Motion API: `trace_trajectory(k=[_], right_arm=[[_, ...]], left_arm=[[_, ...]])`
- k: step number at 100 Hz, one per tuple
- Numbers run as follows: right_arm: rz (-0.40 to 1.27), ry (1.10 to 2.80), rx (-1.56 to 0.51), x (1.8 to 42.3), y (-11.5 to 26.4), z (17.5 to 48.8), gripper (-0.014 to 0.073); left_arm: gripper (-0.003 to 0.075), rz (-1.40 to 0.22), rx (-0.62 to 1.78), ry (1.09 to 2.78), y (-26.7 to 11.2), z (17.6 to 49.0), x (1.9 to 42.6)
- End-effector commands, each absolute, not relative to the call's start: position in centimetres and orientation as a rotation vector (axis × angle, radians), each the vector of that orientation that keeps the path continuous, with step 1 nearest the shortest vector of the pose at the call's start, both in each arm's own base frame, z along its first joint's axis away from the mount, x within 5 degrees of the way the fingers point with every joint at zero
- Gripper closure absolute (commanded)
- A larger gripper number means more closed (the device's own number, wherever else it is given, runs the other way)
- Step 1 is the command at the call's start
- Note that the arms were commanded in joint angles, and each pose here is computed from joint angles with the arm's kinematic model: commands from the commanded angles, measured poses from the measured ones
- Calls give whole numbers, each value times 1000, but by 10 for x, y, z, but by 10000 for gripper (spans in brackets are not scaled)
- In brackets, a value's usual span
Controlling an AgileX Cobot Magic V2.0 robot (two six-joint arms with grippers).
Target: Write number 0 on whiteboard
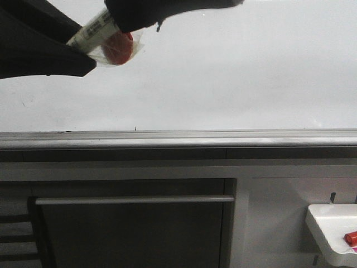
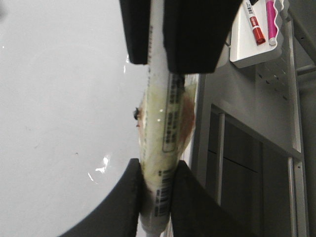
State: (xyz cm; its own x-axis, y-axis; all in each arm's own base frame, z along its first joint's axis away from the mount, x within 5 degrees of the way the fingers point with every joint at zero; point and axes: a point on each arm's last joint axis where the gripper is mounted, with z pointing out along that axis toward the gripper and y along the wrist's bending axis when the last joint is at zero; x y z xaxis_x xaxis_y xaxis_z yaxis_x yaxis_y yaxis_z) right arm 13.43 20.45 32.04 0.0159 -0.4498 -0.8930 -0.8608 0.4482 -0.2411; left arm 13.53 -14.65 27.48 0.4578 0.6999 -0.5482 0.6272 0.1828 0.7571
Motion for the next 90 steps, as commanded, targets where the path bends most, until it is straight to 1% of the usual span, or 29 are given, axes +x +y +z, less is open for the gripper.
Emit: trace_trajectory(k=[1,30,37,44,47,49,54,59,64,67,77,90], right_arm=[[497,1515,-1117,134,206,340,661],[506,1490,-1099,134,207,343,662],[506,1489,-1098,134,207,342,662],[506,1489,-1098,134,207,342,662],[504,1494,-1102,134,207,342,662],[503,1498,-1105,134,207,341,662],[499,1509,-1112,134,207,340,662],[497,1515,-1117,134,206,340,662],[497,1515,-1117,134,206,340,662],[497,1515,-1117,134,206,340,661],[485,1532,-1114,136,204,338,661],[448,1592,-1114,143,198,333,662]], left_arm=[[741,23,1446,1147,-152,291,133],[739,32,1450,1163,-151,290,133],[714,19,1436,1181,-151,290,133],[627,6,1423,1196,-151,290,133],[563,6,1424,1195,-151,290,133],[533,7,1424,1197,-151,289,133],[409,6,1422,1205,-150,289,134],[318,-1,1405,1230,-149,290,133],[267,-4,1385,1264,-145,291,132],[258,3,1376,1295,-142,291,132],[267,16,1324,1356,-128,298,125],[316,-13,1205,1343,-106,317,107]])
